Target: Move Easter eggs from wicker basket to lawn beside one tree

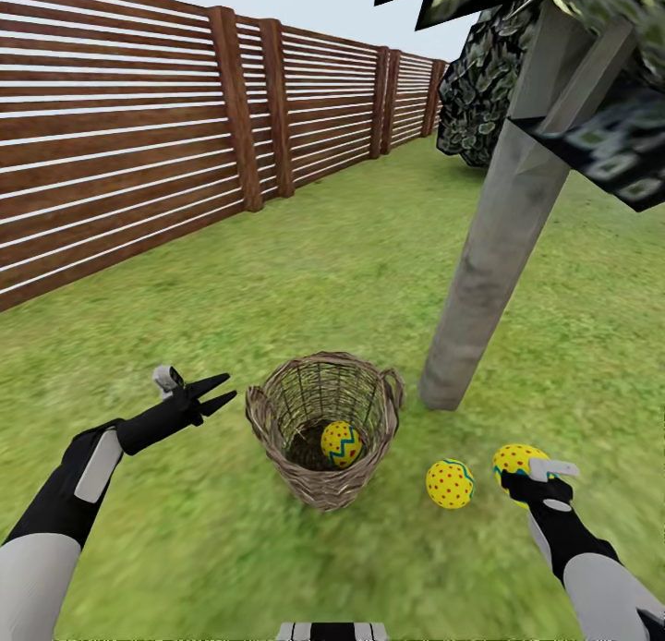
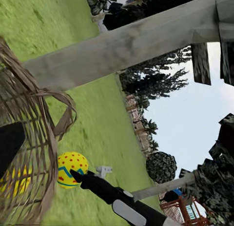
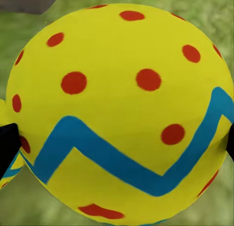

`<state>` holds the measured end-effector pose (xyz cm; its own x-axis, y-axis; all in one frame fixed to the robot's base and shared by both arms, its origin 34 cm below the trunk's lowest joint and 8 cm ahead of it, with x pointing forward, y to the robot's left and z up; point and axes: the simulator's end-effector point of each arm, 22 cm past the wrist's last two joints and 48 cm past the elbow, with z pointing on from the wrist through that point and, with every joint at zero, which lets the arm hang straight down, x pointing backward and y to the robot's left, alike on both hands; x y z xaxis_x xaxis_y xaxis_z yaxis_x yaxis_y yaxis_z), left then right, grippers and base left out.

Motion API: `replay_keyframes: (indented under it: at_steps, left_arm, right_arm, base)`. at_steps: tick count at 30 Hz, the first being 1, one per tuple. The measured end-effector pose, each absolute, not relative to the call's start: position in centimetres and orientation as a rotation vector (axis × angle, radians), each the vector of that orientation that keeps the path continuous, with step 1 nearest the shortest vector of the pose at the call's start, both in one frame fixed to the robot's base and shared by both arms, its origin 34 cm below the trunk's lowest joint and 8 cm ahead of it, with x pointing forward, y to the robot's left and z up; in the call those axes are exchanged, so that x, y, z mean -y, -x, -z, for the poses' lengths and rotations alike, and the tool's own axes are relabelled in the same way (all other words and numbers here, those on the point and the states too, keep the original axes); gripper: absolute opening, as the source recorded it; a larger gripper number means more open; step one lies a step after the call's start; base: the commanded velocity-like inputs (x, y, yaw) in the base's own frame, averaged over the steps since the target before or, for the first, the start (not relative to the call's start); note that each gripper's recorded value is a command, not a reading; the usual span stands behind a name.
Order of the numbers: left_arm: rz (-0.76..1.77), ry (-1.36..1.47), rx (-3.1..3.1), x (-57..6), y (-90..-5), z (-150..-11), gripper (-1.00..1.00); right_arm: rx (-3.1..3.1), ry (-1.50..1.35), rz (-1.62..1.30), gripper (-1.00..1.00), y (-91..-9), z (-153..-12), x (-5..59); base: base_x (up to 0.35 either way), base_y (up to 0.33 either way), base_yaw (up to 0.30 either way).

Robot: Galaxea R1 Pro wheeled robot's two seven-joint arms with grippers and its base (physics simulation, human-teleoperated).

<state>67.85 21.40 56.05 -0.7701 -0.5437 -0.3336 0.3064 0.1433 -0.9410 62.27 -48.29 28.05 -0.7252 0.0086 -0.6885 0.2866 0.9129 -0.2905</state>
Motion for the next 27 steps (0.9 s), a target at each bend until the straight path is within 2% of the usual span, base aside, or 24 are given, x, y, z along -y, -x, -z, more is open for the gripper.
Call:
replay_keyframes:
  at_steps: [11, 15, 22, 27]
  left_arm:
    - [1.667, 0.269, -1.837, -23.2, -68.1, -53.1, 1.0]
    - [1.668, 0.283, -1.85, -23.2, -68.1, -52.1, 1.0]
    - [1.672, 0.3, -1.862, -23.3, -68.1, -51.0, 1.0]
    - [1.645, 0.31, -1.86, -24.8, -68.3, -51.2, 1.0]
  right_arm:
    - [-2.389, -0.129, 0.517, -1.0, -62.1, -25.8, 47.9]
    - [-2.421, -0.078, 0.47, -1.0, -65.6, -25.6, 45.4]
    - [-2.419, -0.096, 0.531, -1.0, -65.5, -25.4, 47.1]
    - [-2.388, -0.1, 0.546, -1.0, -66.0, -26.0, 47.6]
  base:
    - [0.0, 0.0, 0.0]
    - [0.0, 0.0, 0.0]
    - [0.0, 0.0, 0.0]
    - [0.0, -0.255, 0.0]
